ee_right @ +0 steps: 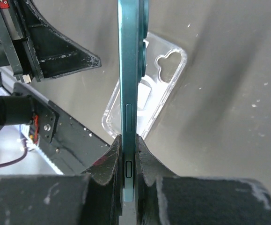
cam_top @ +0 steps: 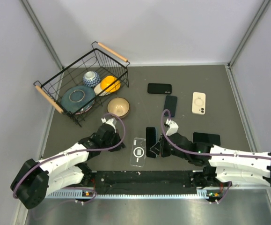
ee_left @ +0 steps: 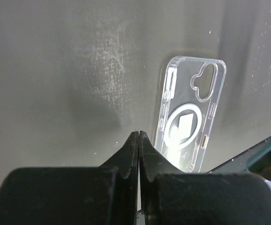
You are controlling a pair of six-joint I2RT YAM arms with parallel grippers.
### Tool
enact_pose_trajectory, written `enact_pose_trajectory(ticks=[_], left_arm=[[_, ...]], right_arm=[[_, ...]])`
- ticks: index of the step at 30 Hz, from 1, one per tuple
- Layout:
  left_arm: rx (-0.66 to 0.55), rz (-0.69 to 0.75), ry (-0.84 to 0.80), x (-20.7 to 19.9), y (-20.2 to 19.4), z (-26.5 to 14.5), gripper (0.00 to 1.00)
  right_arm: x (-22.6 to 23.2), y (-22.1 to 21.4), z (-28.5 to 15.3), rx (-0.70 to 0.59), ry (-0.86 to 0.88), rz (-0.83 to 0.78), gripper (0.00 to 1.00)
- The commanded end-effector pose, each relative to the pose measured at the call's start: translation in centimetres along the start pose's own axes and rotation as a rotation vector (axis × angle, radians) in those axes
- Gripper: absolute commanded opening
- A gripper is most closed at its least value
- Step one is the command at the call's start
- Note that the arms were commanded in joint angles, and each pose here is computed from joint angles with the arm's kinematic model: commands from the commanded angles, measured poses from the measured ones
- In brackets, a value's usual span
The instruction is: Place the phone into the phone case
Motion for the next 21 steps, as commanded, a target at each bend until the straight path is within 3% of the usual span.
enact_pose_trajectory(ticks=[1,13,21], left_arm=[[-0.039,-0.02,-0.12,-0.8,-0.2,0.3,0.0],[-0.044,-0.07,-0.255,-1.3,-2.6,0.5,0.0],[-0.028,-0.083,-0.293,-1.7,-3.4,0.6,0.0]], right_arm=[[3.4,0.7,0.8,0.062,0.297,0.174,0.0],[1.4,-0.1,3.3,0.26,0.228,0.372,0.0],[0.6,-1.3,5.3,0.338,0.162,0.4,0.0]])
Point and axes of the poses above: each gripper's point midway between its finger pads, its own z axis out along the fingers, its own x axis along the line the jaws close on, y = z × x, the point moved 8 cm from there along -z, back along the fingers, and after that the axes turned 12 degrees about z, right-handed, at the moved point
